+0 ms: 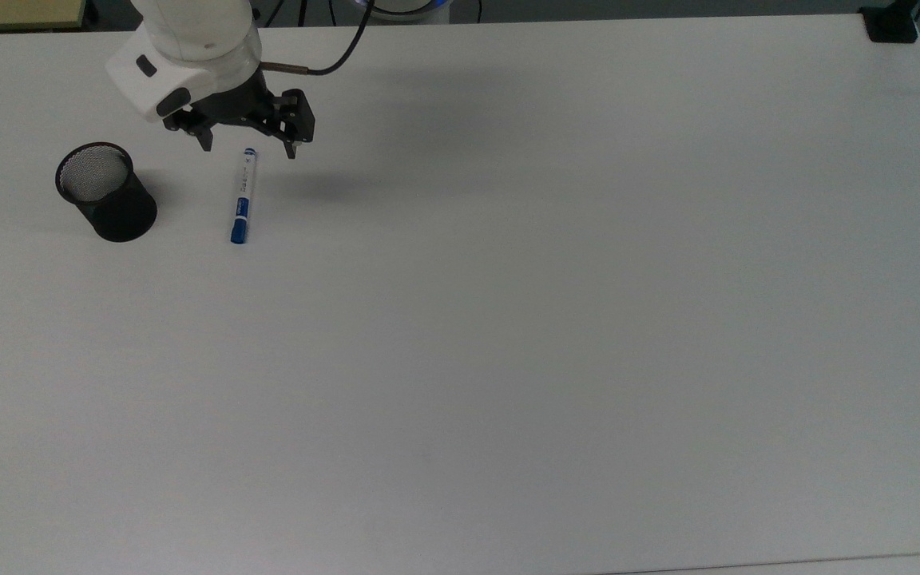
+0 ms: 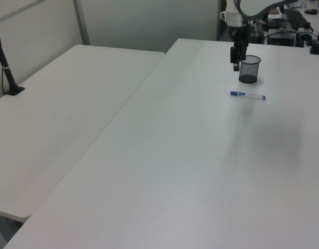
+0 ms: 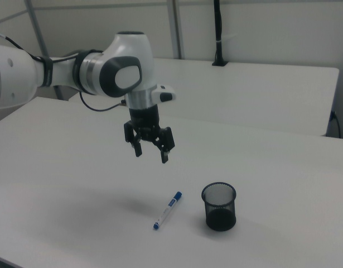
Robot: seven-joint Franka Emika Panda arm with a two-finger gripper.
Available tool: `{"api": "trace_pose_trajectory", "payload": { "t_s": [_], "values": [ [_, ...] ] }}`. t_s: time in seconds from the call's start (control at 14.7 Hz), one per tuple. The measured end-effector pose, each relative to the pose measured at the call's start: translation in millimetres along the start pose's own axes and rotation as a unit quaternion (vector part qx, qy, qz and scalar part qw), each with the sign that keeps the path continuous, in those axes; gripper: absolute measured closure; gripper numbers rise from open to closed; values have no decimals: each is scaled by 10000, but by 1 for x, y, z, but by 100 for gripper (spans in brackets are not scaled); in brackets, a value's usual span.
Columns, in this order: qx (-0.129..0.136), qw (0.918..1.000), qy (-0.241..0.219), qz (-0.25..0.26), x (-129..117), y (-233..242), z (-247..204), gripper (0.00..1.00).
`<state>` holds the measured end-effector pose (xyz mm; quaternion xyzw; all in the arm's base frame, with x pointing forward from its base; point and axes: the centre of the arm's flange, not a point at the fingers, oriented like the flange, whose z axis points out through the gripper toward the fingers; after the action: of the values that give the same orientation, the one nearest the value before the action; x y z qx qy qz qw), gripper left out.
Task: Insert the marker
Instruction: 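Move the open gripper over the white blue-capped marker, then lower the gripper and close it on the marker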
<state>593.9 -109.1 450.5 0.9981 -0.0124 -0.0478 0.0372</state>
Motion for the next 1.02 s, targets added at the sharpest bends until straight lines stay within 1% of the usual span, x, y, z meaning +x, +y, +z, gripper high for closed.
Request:
{"api": "trace_pose_trajectory", "payload": {
  "t_s": [0.14, 0.27, 0.34, 0.41, 0.54, 0.61, 0.68, 0.75, 0.89, 0.95, 1.02],
  "values": [
    [-99, 9999, 7, -23, 0, 4, 16, 0],
    [-206, 9998, -41, -25, 1, 13, 43, 1],
    [-275, 9996, -83, -40, 1, 18, 61, 5],
    [-295, 9995, -94, -38, 3, 22, 74, 6],
    [-308, 9995, -33, -20, 12, 29, 108, 12],
    [-310, 9995, -2, -14, 16, 31, 121, 19],
    [-311, 9995, 9, -15, 18, 32, 129, 30],
    [-311, 9995, 19, -21, 20, 32, 136, 48],
    [-305, 9995, -10, -35, 21, 31, 140, 60],
    [-300, 9995, -30, -47, 21, 29, 142, 72],
    [-297, 9995, -50, -54, 22, 29, 145, 73]
  ]
}}
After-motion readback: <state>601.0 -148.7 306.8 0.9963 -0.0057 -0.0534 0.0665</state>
